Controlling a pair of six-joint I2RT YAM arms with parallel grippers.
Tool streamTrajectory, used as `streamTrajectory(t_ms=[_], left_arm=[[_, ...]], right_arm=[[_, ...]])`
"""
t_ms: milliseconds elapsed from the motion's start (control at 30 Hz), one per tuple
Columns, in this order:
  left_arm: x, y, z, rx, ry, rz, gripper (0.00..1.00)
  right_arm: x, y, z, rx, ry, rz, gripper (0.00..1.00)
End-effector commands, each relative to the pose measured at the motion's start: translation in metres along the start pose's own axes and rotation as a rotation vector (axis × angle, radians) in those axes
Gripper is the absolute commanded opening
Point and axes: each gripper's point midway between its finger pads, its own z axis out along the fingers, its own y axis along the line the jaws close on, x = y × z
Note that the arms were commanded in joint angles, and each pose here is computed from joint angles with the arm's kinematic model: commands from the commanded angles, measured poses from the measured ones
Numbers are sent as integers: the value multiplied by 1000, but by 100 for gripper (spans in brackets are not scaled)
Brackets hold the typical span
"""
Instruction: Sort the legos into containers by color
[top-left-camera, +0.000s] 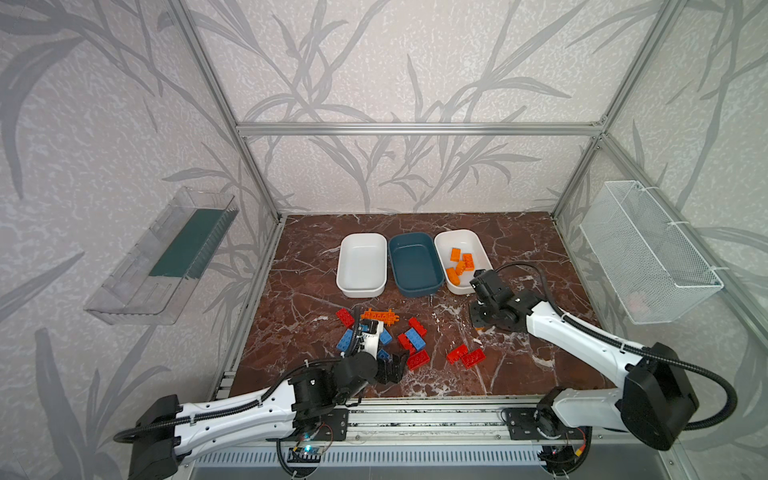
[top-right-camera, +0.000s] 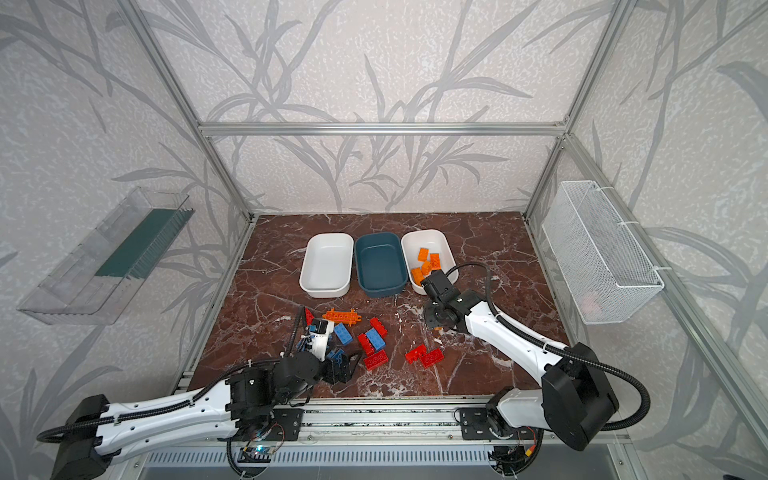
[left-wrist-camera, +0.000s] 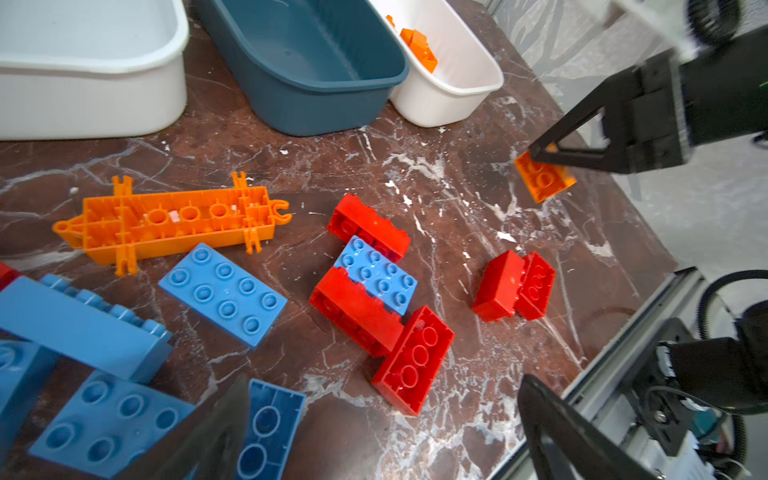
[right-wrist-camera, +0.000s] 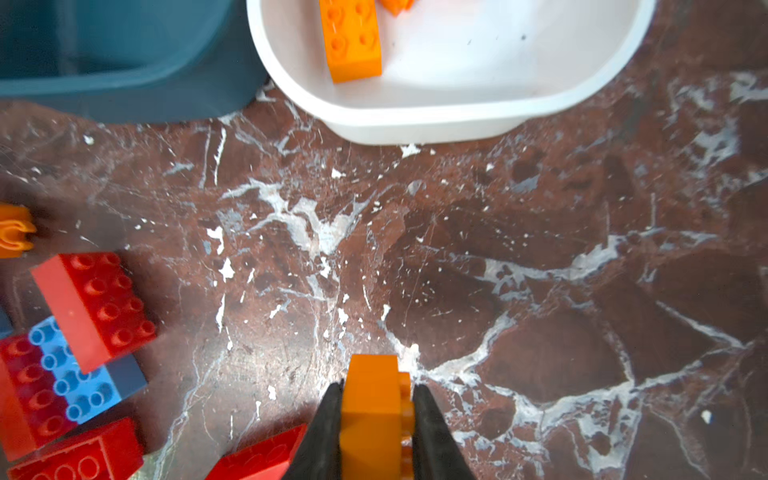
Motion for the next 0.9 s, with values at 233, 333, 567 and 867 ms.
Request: streamTrajectory(t_ms=[233,333,567,867], left_arm=[[-31,7,6,-160,-43,30,99],[-40,10,12,-184,-32,16,99],[-57,29,25,-218,-9,-54,99],[-71,42,31,-258,-1,-50,99]], right_arm=[[-78,-8,-8,-37,-126,21,22],[-99,-6,4,-56,-127,32,22],[-133,-4,56,-69,-69,50,22],[-182,-4,96,-105,-40,60,24]])
